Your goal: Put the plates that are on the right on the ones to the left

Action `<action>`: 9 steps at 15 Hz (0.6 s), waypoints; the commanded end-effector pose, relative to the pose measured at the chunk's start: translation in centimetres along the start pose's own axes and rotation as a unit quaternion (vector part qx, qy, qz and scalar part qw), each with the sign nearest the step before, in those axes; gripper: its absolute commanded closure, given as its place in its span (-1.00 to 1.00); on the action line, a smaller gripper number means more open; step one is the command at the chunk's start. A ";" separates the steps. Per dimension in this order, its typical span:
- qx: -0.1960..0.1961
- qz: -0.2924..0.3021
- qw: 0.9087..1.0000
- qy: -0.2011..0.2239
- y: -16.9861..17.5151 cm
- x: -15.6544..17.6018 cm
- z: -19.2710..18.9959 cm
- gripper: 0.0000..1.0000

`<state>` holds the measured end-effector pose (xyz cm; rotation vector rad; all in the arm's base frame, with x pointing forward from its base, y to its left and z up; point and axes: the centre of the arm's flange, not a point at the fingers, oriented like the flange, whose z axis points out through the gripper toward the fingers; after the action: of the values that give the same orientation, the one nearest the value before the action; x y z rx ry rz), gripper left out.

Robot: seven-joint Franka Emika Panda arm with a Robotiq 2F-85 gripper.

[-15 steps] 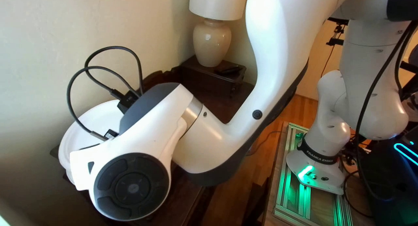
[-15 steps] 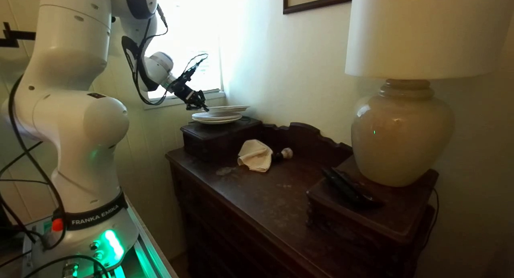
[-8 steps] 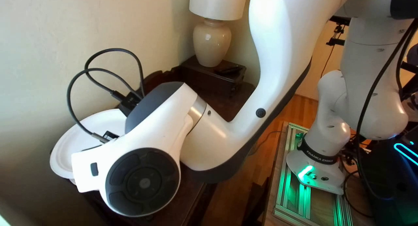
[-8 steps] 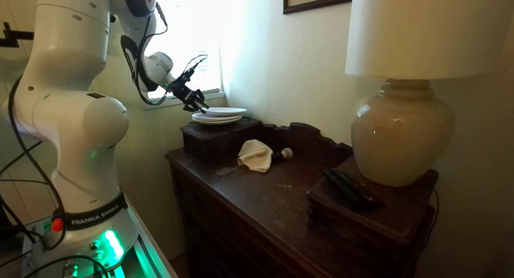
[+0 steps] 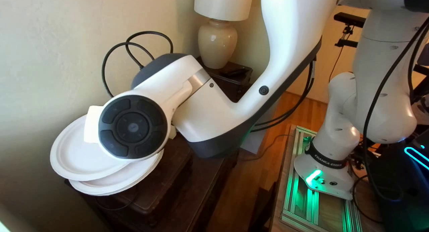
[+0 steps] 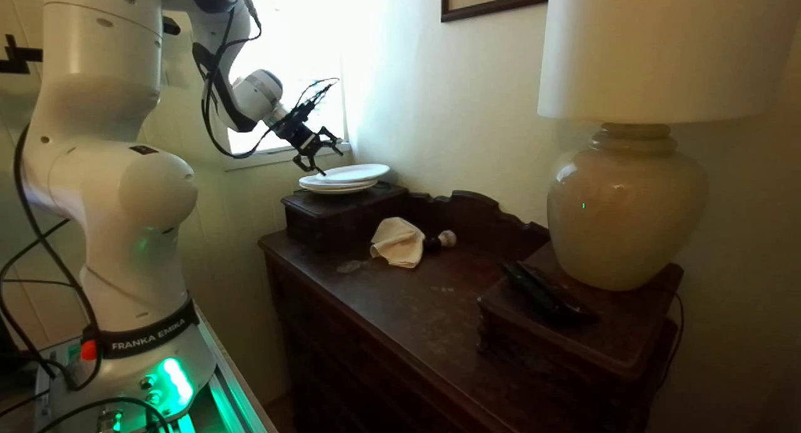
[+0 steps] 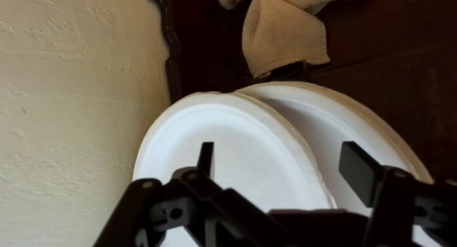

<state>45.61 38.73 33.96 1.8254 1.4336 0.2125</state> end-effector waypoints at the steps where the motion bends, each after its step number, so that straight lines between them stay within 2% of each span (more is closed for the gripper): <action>1: 0.018 0.033 0.999 0.005 0.1 -1.7 -0.9 -1.00; 5: 0.032 0.101 0.994 0.031 1.2 -2.6 -2.7 -1.00; 9: 0.044 0.194 0.976 0.091 1.2 -4.9 -7.3 -1.00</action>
<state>44.67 39.30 38.42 2.0979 1.2819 0.3970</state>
